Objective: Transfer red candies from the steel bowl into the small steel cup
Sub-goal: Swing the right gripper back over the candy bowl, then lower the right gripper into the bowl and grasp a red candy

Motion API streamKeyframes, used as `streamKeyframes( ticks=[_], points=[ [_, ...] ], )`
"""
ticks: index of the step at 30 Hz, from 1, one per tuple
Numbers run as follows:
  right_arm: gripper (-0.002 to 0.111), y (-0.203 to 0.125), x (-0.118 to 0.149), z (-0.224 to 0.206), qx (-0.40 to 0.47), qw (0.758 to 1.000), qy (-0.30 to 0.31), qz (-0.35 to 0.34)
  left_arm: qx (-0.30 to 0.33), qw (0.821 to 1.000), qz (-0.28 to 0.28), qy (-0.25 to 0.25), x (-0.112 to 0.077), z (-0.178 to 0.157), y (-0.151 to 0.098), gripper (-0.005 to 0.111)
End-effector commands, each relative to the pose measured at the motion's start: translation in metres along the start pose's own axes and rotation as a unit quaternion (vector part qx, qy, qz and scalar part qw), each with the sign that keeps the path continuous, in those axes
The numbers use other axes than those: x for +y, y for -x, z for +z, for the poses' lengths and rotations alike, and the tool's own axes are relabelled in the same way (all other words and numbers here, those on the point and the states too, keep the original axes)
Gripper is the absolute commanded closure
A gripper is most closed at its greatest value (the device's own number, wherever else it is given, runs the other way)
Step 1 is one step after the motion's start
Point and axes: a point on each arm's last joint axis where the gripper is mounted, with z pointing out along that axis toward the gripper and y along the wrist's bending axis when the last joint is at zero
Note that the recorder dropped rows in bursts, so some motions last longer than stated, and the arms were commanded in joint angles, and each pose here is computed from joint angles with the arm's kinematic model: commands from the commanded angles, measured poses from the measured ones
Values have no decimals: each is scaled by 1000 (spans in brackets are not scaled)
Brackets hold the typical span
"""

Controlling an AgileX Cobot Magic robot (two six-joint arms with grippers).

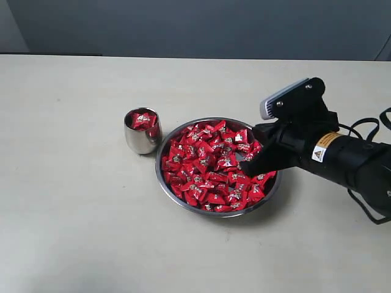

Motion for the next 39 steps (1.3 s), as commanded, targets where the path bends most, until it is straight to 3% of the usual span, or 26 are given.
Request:
streamKeyframes(
  ticks=[1, 21, 29, 39],
  points=[
    [109, -6, -1, -3, 23, 1000, 2, -10, -1, 1000, -2, 0, 0, 0, -1, 106],
    [109, -7, 2, -3, 30, 999, 20, 2, -1, 1000, -2, 0, 0, 0, -1, 106],
    [109, -5, 20, -3, 28, 998, 50, -24, -1, 1000, -2, 0, 0, 0, -1, 106],
    [109, -4, 21, -3, 24, 998, 52, -26, -1, 1000, -2, 0, 0, 0, -1, 106]
  ],
)
